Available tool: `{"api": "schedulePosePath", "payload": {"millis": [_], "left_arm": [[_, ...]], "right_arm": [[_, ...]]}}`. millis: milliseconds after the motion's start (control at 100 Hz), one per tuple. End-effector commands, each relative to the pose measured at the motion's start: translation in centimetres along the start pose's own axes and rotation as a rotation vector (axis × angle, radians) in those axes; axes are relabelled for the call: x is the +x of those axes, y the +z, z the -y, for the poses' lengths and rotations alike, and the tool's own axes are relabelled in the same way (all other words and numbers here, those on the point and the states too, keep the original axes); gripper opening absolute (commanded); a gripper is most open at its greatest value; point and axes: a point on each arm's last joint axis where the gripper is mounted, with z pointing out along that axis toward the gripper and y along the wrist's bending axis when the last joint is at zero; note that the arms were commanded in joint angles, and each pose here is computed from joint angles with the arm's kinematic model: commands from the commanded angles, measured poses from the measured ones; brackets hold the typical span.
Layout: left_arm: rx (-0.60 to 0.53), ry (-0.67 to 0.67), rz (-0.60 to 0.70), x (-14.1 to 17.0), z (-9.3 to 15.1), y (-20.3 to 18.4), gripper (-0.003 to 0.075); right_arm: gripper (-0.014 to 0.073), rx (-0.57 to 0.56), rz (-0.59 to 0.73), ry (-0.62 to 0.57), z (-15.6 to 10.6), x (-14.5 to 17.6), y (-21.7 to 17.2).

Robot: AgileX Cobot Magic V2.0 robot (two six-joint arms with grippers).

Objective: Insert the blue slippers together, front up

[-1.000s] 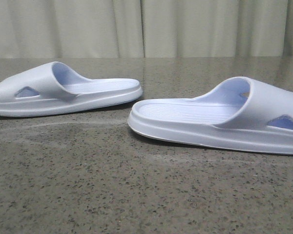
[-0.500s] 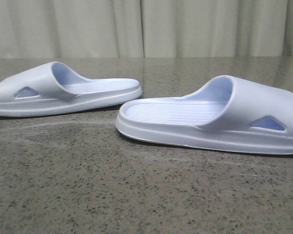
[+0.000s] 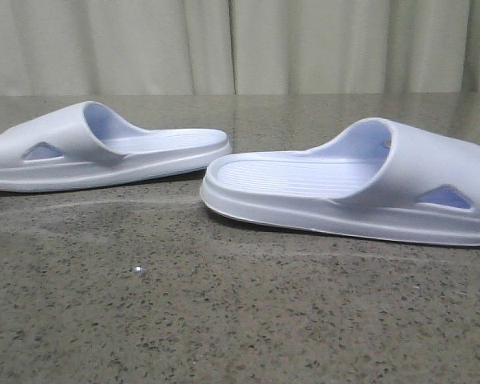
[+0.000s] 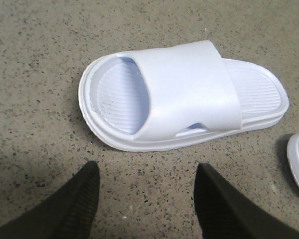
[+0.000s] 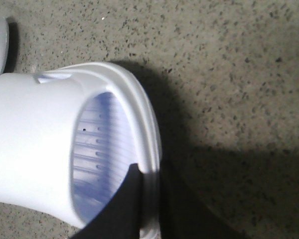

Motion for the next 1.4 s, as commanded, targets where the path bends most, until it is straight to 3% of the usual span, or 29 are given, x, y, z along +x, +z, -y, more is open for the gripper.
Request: {"api": "schedulePosePath", "payload": {"millis": [0, 270, 550, 880, 1120, 1260, 1390], "left_arm": [[0.012, -0.049, 0.068, -1.7, 0.3, 0.0, 0.0373], [0.054, -0.155, 0.054, -3.3, -0.1, 1.7, 0.0373], [0.139, -0.284, 0.024, -4.7, -3.2, 3.0, 0.0372], [0.274, -0.331, -0.030, -4.5, -5.0, 5.8, 0.0315], [0.287, -0.350, -0.077, -4.6, -6.1, 7.6, 0.0305], [0.293, -0.352, -0.058, -4.9, -6.2, 7.8, 0.0225], [0.296, -0.349, -0.055, -4.9, -6.2, 7.8, 0.0043]], "right_arm": [[-0.0107, -0.020, 0.075, -0.010, -0.6, -1.1, -0.6], [-0.0107, -0.014, 0.082, -0.009, -0.6, -1.2, -0.6], [-0.0107, -0.016, 0.086, -0.007, -0.6, -1.2, -0.6], [-0.0107, -0.024, 0.078, -0.020, -0.9, -1.1, -0.4], [-0.0107, -0.023, 0.079, -0.023, -0.9, -1.1, -0.4], [-0.0107, -0.022, 0.080, -0.031, -0.9, -1.2, -0.4], [-0.0107, -0.019, 0.082, -0.031, -0.9, -1.2, -0.4]]}}
